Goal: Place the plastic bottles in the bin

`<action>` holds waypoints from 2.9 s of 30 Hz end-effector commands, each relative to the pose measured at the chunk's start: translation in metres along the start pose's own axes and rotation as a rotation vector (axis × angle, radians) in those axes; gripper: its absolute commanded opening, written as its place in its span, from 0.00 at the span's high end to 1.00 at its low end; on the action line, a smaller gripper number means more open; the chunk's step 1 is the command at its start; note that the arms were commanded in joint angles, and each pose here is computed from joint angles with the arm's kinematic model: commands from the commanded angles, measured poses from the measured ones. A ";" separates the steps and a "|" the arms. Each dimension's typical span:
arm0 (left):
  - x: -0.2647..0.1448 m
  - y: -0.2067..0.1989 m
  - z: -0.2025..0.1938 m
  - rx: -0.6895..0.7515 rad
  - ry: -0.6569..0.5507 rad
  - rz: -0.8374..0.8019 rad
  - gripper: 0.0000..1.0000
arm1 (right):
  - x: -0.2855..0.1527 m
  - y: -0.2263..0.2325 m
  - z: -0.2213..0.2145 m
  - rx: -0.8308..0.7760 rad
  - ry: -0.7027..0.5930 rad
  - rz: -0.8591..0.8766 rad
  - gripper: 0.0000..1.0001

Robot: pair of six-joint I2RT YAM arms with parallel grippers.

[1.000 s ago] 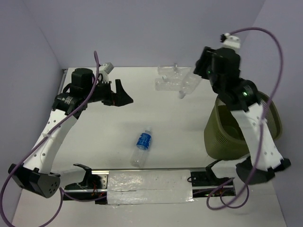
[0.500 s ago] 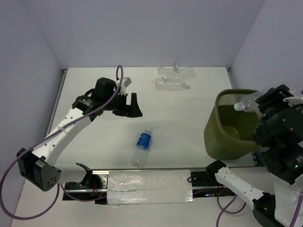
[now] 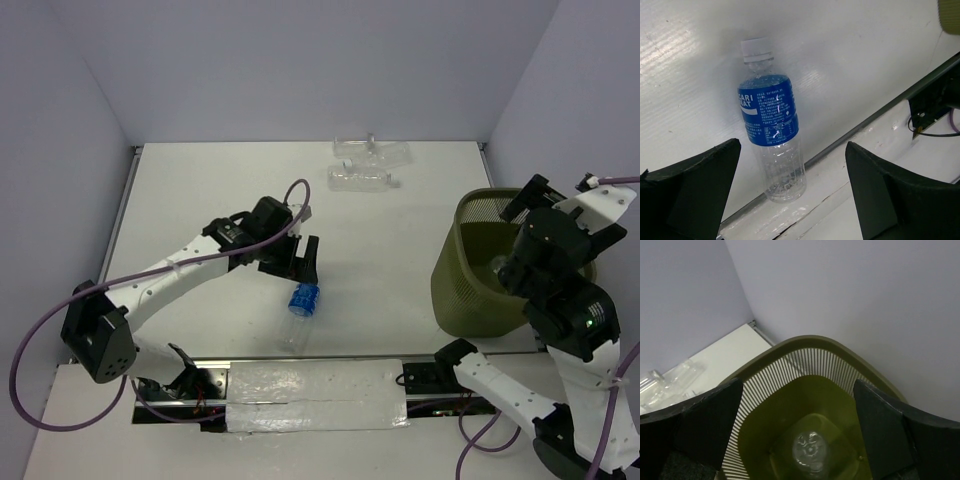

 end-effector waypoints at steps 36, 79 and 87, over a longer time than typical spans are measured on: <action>-0.016 -0.049 0.045 0.179 -0.010 0.010 0.79 | -0.065 0.166 0.056 0.012 0.269 1.015 0.00; -0.100 -0.090 0.089 0.107 -0.211 -0.424 0.71 | -0.096 0.327 -0.057 0.249 0.637 1.281 0.64; -0.106 -0.083 0.092 0.094 -0.229 -0.349 0.01 | -0.068 0.294 -0.031 0.178 0.477 1.085 0.84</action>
Point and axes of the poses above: each gripper's point midway between its finger pads, its own x axis out along the fingers, its own y axis along the line the jaws close on, z = x × y, the point moved 4 cm from there along -x, back along the fingers, and after that the axes turned 7 degrees about -x, right-handed, at the moved point
